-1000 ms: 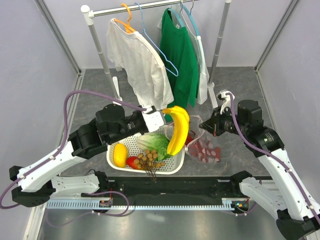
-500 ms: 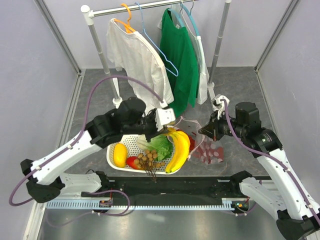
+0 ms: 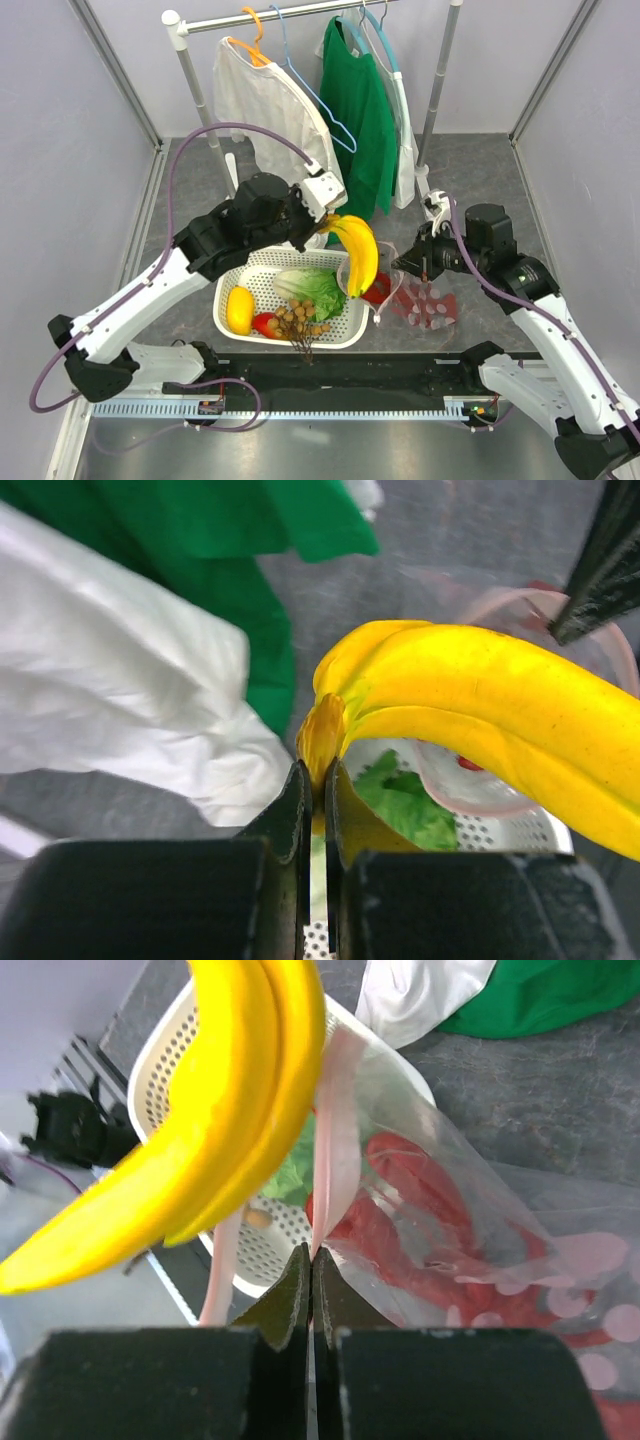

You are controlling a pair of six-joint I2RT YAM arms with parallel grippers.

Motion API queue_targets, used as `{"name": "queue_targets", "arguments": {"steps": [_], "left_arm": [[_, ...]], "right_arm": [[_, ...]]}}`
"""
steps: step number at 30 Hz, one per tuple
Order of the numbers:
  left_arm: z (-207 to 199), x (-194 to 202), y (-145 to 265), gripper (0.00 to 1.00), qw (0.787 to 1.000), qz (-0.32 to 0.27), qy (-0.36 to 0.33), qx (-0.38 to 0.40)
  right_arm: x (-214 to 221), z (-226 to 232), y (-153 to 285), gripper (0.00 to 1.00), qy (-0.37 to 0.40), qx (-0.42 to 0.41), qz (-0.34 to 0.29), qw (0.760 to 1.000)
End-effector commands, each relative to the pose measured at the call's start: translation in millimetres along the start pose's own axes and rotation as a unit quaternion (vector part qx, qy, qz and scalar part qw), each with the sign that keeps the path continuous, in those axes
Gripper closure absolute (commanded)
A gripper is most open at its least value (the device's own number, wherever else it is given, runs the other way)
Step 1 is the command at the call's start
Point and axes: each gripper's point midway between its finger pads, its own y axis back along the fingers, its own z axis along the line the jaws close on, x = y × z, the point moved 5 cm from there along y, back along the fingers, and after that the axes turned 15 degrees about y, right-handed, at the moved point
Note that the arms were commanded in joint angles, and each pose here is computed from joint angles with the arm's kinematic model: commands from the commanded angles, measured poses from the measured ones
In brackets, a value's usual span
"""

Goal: Place the food in the zip-top bag and seal the zipper
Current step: Place the fake fruit in the zipper food storage bag.

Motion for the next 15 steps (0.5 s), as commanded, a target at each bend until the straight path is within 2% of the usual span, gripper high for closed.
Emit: {"name": "queue_targets", "arguments": {"steps": [1,4,6,7,8,9,13,15], "left_arm": [[27.9,-41.4,30.9,0.98,0.981,-0.133,0.006,-0.144],[50.7,-45.4,43.1,0.98,0.958,-0.149,0.006,-0.244],[50.8,-48.0,49.6,0.98,0.951,-0.157,-0.007,-0.265],[52.9,-49.5,51.5,0.98,0.941,-0.169,-0.012,-0.292],[51.7,-50.4,55.6,0.98,0.935,-0.172,-0.043,-0.307],[40.5,-50.9,54.1,0.98,0.933,-0.184,-0.059,-0.305],[36.2,-44.2,49.0,0.98,0.907,-0.221,-0.084,-0.347],[33.7,-39.5,44.3,0.98,0.905,-0.222,-0.088,-0.351]], "right_arm": [[-18.5,-3.1,-11.0,1.0,-0.099,0.02,-0.03,0.994],[-25.9,-8.6,-20.4,1.0,-0.162,0.035,-0.035,0.986],[-30.4,-12.5,-27.1,1.0,-0.203,0.043,-0.039,0.977],[-31.2,-13.7,-29.3,1.0,-0.214,0.045,-0.04,0.975],[-32.4,-14.8,-32.3,1.0,-0.226,0.044,-0.043,0.972],[-32.1,-16.2,-36.1,1.0,-0.238,0.044,-0.041,0.969],[-35.3,-18.1,-48.2,1.0,-0.282,0.035,-0.028,0.958],[-39.6,-18.8,-49.0,1.0,-0.284,0.035,-0.026,0.958]]}}
